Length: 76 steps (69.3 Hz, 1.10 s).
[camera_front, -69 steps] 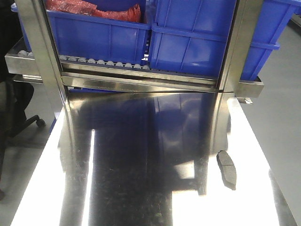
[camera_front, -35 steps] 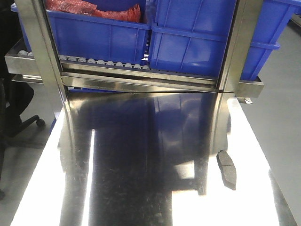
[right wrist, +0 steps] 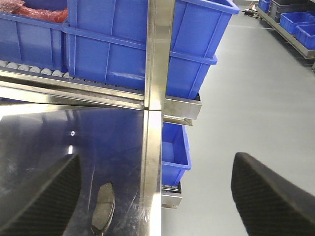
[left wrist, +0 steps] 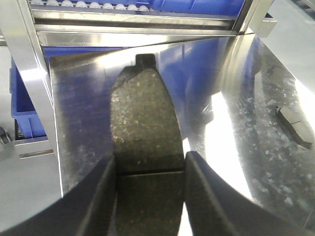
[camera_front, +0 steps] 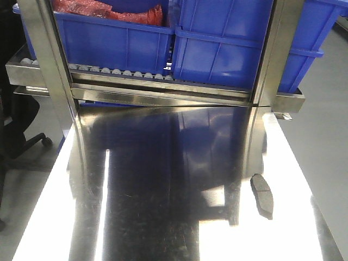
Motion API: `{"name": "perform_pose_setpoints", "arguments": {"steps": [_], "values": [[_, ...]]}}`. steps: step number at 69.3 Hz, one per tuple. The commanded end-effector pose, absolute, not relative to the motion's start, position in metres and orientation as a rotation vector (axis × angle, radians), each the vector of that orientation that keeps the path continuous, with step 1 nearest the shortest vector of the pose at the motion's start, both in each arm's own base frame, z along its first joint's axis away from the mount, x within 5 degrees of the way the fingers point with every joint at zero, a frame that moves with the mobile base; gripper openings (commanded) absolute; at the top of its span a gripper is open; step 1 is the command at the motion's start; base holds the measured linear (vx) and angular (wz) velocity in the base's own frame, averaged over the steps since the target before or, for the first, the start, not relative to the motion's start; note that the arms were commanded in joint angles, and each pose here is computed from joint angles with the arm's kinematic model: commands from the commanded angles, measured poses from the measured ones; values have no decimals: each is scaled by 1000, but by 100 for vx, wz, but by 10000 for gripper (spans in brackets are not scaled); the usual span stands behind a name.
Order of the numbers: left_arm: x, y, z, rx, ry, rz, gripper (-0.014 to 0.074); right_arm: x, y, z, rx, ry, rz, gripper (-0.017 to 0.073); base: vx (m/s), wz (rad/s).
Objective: Move and align brake pads A on conveyor
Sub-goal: 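Lift the brake pad with the left gripper off the table, then lower the right gripper onto the remaining brake pad and close it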
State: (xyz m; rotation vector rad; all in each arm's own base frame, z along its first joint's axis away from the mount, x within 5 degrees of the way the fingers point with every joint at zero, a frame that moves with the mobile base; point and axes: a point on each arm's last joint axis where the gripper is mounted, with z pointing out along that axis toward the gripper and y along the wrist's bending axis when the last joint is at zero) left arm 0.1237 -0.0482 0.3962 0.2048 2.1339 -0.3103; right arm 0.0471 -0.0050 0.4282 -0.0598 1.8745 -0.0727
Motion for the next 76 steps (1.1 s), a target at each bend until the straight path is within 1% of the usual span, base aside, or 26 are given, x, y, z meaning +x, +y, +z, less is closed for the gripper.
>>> {"name": "perform_pose_setpoints", "arguments": {"steps": [1, 21, 31, 42, 56, 69, 76], "values": [[124, -49, 412, 191, 2020, -347, -6, 49, -5, 441, -61, 1788, -78, 592, 0, 0], [124, -49, 412, 191, 2020, -347, -6, 52, -2, 444, -58, 1764, -35, 592, 0, 0], [124, -49, 412, 191, 2020, -347, -6, 73, 0, 441, -53, 1816, -15, 592, 0, 0], [124, -49, 412, 191, 2020, -347, -6, 124, 7, 426, -31, 1981, 34, 592, 0, 0], [124, -49, 412, 192, 2021, -347, -6, 204, 15, 397, -29, 2273, 58, 592, 0, 0], [124, -49, 412, 192, 2021, -347, -6, 277, 25, 352, -60, 2597, 91, 592, 0, 0], [124, -49, 412, 192, 2021, -347, -6, 306, 34, 328, -81, 2724, 122, 592, 0, 0]]}}
